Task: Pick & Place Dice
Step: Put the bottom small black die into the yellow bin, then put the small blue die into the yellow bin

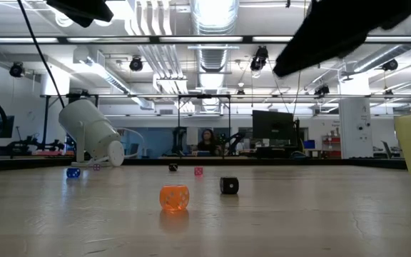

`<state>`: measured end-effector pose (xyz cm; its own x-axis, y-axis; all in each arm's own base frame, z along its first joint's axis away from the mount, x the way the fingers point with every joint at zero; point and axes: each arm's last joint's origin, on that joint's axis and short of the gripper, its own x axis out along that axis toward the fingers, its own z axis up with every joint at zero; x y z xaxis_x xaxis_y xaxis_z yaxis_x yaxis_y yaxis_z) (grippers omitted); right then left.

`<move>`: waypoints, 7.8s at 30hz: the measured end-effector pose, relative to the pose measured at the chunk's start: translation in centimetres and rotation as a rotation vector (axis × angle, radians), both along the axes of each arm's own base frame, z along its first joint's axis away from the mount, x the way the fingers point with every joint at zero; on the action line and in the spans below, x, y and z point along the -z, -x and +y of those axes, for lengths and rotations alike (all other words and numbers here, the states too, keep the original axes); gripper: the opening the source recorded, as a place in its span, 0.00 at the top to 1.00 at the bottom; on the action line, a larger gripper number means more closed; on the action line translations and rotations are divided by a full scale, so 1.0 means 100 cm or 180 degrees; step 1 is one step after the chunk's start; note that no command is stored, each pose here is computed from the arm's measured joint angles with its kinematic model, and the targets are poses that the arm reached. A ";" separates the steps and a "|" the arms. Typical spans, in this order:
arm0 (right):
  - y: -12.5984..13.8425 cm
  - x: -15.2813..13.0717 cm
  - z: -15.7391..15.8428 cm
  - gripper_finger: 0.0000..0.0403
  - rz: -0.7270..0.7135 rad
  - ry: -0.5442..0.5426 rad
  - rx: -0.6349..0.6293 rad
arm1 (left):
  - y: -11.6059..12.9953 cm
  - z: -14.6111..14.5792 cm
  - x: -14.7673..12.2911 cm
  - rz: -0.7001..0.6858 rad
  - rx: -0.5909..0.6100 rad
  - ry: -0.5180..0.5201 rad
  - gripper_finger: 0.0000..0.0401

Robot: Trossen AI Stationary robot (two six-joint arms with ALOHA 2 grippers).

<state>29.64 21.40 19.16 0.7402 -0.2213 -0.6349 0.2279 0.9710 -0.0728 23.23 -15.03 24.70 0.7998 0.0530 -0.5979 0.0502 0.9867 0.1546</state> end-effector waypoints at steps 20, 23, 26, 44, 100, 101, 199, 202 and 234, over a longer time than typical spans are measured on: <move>-0.007 0.061 -0.061 0.68 -0.0463 -0.0433 -0.0773 | 0.000 0.000 0.001 0.0018 0.0022 0.0005 0.99; -0.008 0.067 -0.062 0.68 -0.0424 -0.0410 -0.0762 | 0.000 0.000 0.000 0.0017 0.0024 0.0004 0.99; -0.016 0.075 -0.059 0.67 -0.0478 -0.0372 -0.0791 | 0.000 0.000 0.001 0.0018 0.0027 -0.0001 0.99; -0.032 0.098 -0.061 0.68 -0.0308 -0.0265 -0.0747 | 0.001 0.000 0.001 0.0026 0.0029 -0.0009 0.99; 0.086 -0.019 -0.016 0.85 -0.0286 -0.0624 -0.0284 | 0.000 0.000 0.001 0.0019 0.0012 0.0017 0.99; 0.089 -0.017 -0.016 0.85 -0.0244 -0.0649 -0.0244 | 0.000 0.000 0.001 0.0017 0.0012 0.0019 0.99; 0.086 -0.036 -0.048 0.59 0.1244 -0.0630 -0.0290 | 0.001 0.000 0.001 0.0018 0.0019 0.0009 0.99; 0.081 -0.054 -0.042 0.60 0.0932 -0.0478 -0.0361 | 0.001 0.001 0.001 0.0038 0.0020 -0.0009 0.99; 0.073 -0.052 -0.037 0.63 -0.0134 0.0089 -0.0017 | 0.014 0.022 0.038 0.0849 -0.0470 0.0440 0.89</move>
